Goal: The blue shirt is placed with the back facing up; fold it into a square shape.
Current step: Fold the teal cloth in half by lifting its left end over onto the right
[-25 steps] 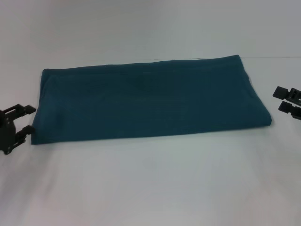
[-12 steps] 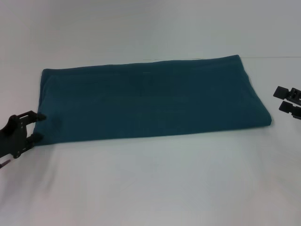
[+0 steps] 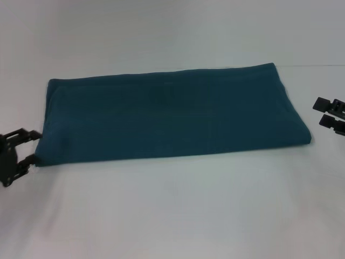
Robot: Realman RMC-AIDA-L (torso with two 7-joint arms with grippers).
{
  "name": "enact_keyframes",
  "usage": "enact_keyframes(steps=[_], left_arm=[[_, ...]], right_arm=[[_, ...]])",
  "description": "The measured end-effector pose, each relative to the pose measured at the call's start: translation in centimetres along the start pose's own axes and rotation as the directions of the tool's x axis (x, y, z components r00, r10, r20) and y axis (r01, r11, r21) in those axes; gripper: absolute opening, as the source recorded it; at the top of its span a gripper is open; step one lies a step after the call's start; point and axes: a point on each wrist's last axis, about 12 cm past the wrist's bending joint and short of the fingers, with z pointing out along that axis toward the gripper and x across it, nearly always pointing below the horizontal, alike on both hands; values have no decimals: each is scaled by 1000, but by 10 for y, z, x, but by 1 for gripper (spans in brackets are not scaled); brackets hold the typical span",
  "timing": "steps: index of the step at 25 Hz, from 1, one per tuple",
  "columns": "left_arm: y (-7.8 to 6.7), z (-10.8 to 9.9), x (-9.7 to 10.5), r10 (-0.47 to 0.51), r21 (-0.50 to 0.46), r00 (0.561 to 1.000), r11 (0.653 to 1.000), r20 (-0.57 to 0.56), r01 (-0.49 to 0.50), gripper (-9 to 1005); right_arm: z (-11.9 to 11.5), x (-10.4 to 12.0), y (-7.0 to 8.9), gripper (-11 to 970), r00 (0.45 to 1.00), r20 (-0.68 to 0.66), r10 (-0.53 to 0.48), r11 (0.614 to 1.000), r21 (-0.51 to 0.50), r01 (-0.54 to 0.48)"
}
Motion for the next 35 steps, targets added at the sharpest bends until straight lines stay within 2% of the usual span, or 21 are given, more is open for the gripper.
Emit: enact_keyframes(steps=[5,10,35], left_arm=[[10,-8,1,-46,-27,999,999,16,46,612],[14,-8,1,-60,-45,998,997,30,62,612],[15,6,1,-77,-73,996,994,48,81,608]], right_arm=[[-1,0,-1,945,1000,1,3,1000,3,-3],[-2,1,-1,945,1000,1,4,1000,4,-4],[-3,2,-2,945,1000,1,11,1000,6,-11]])
